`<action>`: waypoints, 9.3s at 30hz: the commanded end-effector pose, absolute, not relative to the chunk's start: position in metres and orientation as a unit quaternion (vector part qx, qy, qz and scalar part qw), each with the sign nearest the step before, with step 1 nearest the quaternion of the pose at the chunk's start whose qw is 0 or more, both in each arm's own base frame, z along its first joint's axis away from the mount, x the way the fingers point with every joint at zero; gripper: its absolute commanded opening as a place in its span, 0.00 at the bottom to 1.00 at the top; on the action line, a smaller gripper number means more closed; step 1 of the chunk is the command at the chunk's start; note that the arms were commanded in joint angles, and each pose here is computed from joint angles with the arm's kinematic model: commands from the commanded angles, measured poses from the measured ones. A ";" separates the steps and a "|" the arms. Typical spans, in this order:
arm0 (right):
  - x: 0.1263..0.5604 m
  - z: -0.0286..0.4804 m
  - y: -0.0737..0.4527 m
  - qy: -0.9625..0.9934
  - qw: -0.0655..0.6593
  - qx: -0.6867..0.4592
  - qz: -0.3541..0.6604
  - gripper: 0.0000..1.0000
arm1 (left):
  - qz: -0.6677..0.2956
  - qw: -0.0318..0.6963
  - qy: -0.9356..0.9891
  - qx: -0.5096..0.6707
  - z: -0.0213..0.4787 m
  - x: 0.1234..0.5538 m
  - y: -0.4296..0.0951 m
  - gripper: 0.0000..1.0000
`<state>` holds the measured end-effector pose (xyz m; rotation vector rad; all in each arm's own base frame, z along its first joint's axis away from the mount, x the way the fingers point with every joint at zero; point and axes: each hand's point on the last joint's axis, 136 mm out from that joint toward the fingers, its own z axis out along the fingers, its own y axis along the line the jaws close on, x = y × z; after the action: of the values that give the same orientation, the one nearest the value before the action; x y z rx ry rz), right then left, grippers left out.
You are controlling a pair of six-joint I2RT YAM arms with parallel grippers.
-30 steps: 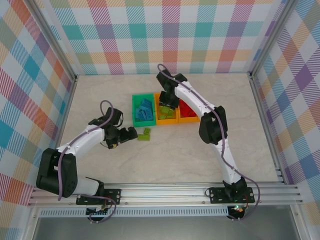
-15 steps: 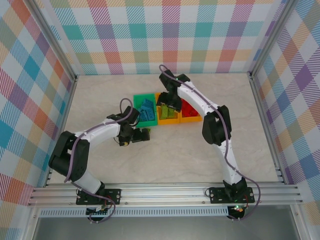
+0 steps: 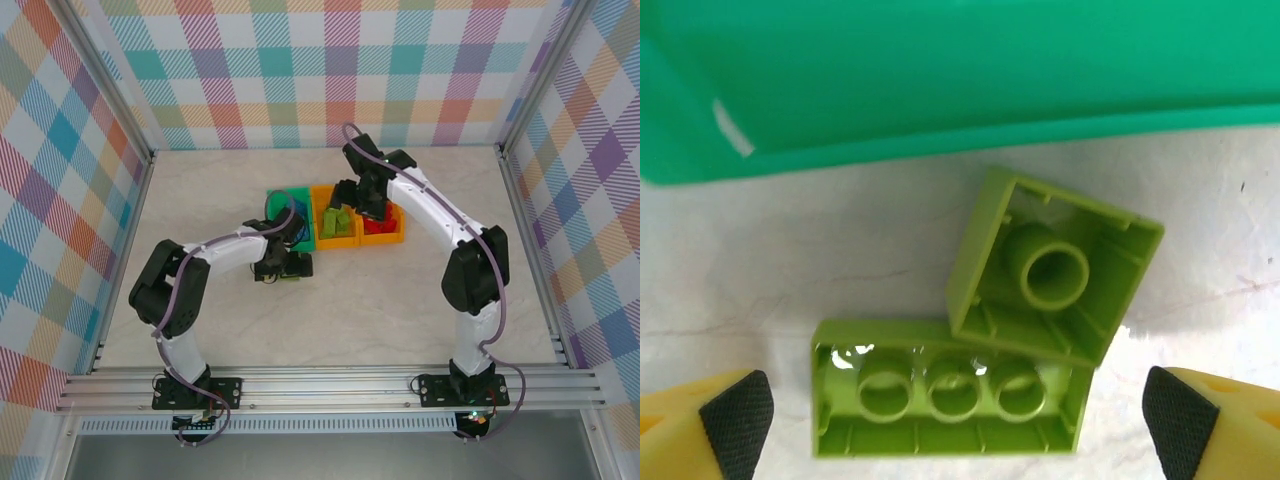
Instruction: Sort the legos into containers by color
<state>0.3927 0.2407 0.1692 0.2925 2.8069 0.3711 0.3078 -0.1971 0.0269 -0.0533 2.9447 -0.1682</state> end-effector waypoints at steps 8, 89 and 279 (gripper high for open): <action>0.393 0.192 0.189 0.963 0.184 0.149 0.128 0.84 | 0.037 0.078 0.996 -0.001 0.016 0.302 -0.189 0.83; 0.455 0.153 0.115 0.957 0.114 0.192 0.183 0.85 | 0.033 0.071 0.971 -0.226 0.020 0.271 -0.148 0.62; 0.400 0.097 0.008 0.838 0.545 0.024 0.015 1.00 | 0.093 0.500 0.851 -0.131 0.133 0.361 0.004 1.00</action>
<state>0.3723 0.0057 0.0542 0.0836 2.1904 0.0289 0.3432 0.0041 0.1017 -0.3335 2.2310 0.2908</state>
